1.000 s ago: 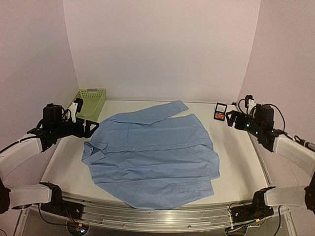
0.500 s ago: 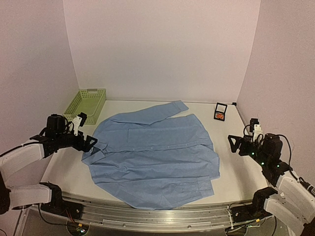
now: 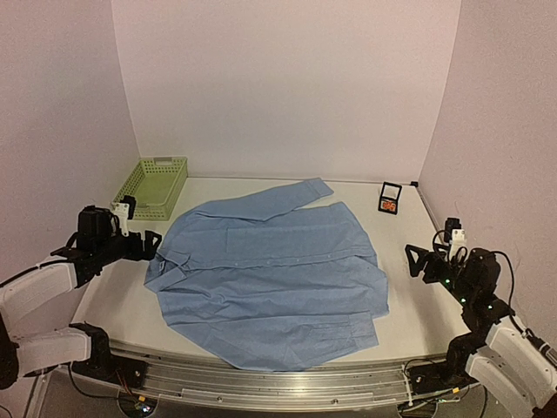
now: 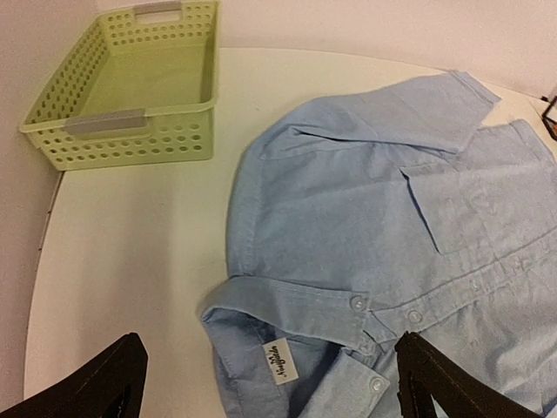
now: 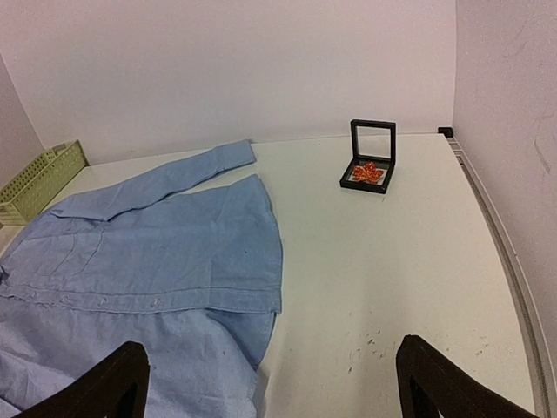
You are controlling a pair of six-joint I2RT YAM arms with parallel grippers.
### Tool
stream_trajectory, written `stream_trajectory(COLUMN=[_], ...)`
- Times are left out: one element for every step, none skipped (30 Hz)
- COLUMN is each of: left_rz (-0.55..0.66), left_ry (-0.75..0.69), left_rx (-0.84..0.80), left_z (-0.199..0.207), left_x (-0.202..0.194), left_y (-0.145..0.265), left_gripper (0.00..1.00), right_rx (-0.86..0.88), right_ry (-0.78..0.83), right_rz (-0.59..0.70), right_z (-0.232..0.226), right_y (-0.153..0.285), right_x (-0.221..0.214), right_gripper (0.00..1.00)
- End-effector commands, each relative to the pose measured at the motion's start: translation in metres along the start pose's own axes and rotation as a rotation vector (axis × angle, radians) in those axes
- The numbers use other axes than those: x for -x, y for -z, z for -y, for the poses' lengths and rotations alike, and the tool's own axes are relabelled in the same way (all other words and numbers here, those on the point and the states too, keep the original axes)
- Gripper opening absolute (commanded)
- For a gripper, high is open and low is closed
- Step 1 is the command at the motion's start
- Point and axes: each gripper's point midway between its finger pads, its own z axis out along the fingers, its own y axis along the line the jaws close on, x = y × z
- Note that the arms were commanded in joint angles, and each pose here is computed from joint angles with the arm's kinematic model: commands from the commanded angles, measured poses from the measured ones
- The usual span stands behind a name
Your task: Remove the brooch from the garment
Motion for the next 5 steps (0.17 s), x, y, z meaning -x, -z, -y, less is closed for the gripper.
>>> stream_trajectory(left_rz=[0.091, 0.094, 0.094, 0.093, 0.094], left_ry=[0.108, 0.110, 0.112, 0.113, 0.118], left_rx=[0.137, 0.134, 0.130, 0.122, 0.121], left_z=[-0.0254, -0.0253, -0.0249, -0.0238, -0.0238], left_x=[0.0143, 0.0138, 0.0129, 0.0123, 0.0120], left_y=[0.0100, 0.0107, 0.0111, 0.0113, 0.0114], left_gripper=[1.00, 1.00, 1.00, 1.00, 1.00], right_rx=[-0.012, -0.018, -0.026, -0.038, -0.046], right_ry=[0.017, 0.017, 0.016, 0.015, 0.015], right_rz=[0.059, 0.060, 0.062, 0.065, 0.068], right_z=[0.0017, 0.0026, 0.0040, 0.0059, 0.0074], right_y=[0.0012, 0.0012, 0.0013, 0.0014, 0.0016], right_x=[0.0141, 0.0144, 0.0150, 0.0156, 0.0162], right_gripper=[0.98, 0.98, 0.98, 0.98, 0.98])
